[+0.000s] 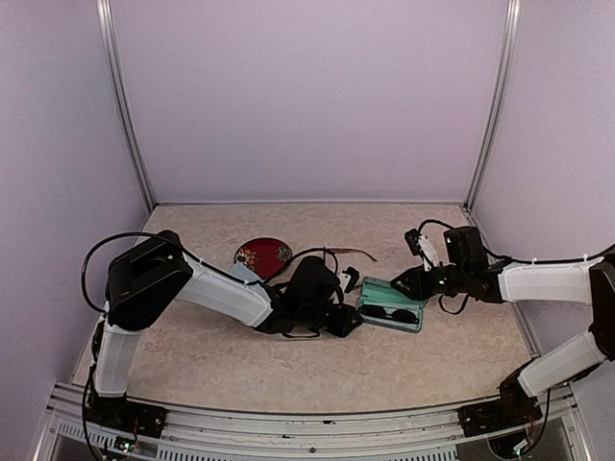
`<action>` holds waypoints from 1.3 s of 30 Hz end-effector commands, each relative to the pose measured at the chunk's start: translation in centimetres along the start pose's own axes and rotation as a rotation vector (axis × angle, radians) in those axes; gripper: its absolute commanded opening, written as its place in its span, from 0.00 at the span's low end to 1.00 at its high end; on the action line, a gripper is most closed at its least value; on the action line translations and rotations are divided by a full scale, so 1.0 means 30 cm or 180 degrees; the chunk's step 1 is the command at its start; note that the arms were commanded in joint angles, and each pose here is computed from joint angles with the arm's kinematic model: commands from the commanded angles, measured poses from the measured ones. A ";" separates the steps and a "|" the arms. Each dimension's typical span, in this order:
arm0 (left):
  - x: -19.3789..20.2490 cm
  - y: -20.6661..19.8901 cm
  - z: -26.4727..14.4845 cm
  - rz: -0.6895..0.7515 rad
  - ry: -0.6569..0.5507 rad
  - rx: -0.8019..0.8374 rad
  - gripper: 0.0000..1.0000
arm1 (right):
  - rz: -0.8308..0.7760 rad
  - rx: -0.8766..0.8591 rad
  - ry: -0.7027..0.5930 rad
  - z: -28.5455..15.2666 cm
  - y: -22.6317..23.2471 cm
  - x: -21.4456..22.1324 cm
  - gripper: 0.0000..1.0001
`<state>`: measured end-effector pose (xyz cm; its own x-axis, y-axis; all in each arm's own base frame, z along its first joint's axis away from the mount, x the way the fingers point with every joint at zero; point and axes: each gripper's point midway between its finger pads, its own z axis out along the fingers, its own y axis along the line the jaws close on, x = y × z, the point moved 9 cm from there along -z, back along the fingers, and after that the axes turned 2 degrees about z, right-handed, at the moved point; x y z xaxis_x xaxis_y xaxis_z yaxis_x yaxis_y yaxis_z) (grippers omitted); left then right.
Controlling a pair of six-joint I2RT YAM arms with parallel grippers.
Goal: Organize the sunglasses
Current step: Close the case with sunglasses at the center of the board.
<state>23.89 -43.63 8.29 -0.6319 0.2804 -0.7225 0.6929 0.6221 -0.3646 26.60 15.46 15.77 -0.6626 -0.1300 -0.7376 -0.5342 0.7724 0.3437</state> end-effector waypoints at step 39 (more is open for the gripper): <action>0.001 -0.023 -0.054 -0.0023 -0.0136 -0.0065 0.26 | 0.0374 -0.0111 0.0498 -0.053 0.087 0.188 0.38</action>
<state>23.48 -43.64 8.17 -0.6267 0.2674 -0.7320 0.6860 0.6349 -0.3554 21.31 15.95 12.18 -0.7991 -0.1123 -0.5906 -0.4478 0.7666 0.4602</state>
